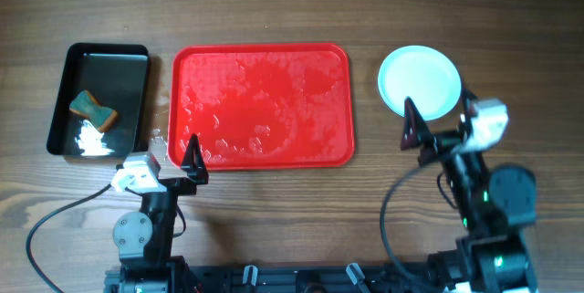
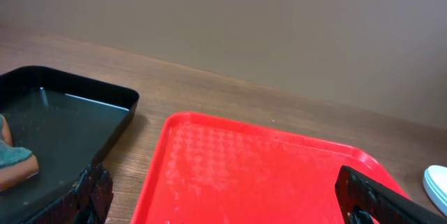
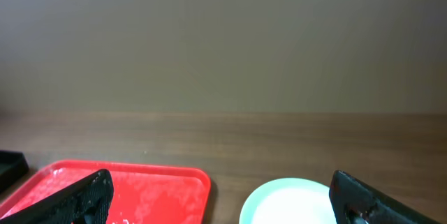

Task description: Clean dirty plates on tray and stack at the side

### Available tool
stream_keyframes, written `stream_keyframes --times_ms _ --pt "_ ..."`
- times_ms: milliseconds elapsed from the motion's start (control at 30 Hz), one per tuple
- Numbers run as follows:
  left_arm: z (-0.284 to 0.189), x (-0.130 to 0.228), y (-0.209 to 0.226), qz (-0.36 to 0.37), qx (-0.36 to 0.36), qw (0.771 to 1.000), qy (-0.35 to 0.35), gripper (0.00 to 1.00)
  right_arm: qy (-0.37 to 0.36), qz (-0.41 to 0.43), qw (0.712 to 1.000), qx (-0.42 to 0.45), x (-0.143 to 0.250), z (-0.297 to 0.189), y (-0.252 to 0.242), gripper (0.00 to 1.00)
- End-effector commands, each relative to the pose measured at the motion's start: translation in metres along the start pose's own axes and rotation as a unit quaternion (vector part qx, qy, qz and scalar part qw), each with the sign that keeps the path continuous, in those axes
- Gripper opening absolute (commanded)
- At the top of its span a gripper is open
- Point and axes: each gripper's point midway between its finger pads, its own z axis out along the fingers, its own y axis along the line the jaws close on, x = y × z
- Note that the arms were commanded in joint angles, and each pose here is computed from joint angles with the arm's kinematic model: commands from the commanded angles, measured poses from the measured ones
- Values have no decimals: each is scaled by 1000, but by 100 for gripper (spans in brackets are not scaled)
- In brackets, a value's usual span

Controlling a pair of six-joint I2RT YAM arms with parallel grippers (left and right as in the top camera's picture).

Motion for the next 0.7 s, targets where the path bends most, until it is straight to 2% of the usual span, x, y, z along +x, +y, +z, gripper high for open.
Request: stream_keyframes --times_ms 0,133,167,333,533,667 --pt "0 1 3 8 -8 1000 -1 100 -47 11 999 -7 11 -24 -1 100" --pt "0 1 3 8 -8 1000 -1 100 -86 97 991 19 21 -37 -20 100" --pt "0 1 3 8 -8 1000 -1 100 -86 97 991 16 26 -37 -21 100" --pt "0 1 3 8 -7 1000 -2 100 -71 97 992 27 56 -28 -28 100" --pt "0 1 3 8 -8 1000 -1 100 -87 58 994 28 64 -26 -30 100" --pt "0 1 3 8 -8 1000 -1 100 -33 11 997 68 91 -25 -43 100"
